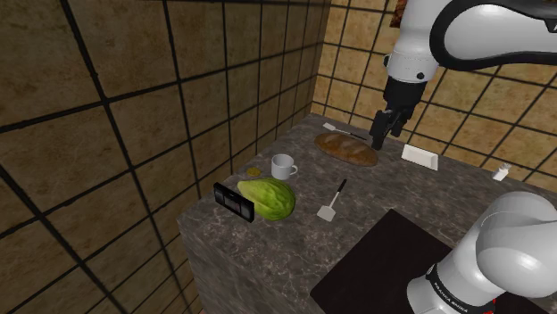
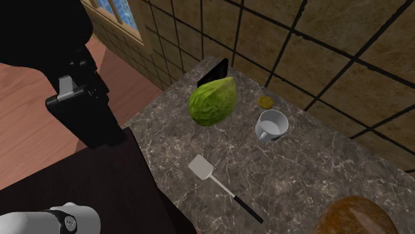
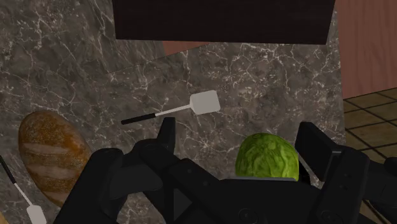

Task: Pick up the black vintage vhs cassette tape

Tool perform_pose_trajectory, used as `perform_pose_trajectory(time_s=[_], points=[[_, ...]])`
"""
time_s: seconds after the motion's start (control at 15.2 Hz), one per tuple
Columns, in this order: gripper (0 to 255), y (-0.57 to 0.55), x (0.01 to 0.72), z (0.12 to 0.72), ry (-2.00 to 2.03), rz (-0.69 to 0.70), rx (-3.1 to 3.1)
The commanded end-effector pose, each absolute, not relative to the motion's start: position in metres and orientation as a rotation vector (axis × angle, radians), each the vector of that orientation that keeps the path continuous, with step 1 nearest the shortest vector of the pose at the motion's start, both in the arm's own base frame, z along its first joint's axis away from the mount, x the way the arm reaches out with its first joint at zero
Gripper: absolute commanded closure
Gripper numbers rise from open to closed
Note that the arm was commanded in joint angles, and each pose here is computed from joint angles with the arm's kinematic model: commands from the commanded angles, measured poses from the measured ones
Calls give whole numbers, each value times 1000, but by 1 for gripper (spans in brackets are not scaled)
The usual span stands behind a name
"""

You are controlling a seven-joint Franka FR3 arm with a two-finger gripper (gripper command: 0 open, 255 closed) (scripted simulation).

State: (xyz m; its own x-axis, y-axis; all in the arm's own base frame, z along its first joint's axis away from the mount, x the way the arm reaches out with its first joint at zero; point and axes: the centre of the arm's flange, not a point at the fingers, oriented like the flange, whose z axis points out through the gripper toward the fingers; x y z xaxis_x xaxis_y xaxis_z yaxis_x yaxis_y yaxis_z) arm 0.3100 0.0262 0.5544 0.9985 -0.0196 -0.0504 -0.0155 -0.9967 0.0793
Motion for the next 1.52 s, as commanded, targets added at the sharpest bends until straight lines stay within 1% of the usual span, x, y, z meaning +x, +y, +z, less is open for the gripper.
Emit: perform_pose_trajectory(time_s=[0.0,1.45], points=[[0,26,310,554,-27,-78,3062],[0,145,512,385,230,-82,3067]])
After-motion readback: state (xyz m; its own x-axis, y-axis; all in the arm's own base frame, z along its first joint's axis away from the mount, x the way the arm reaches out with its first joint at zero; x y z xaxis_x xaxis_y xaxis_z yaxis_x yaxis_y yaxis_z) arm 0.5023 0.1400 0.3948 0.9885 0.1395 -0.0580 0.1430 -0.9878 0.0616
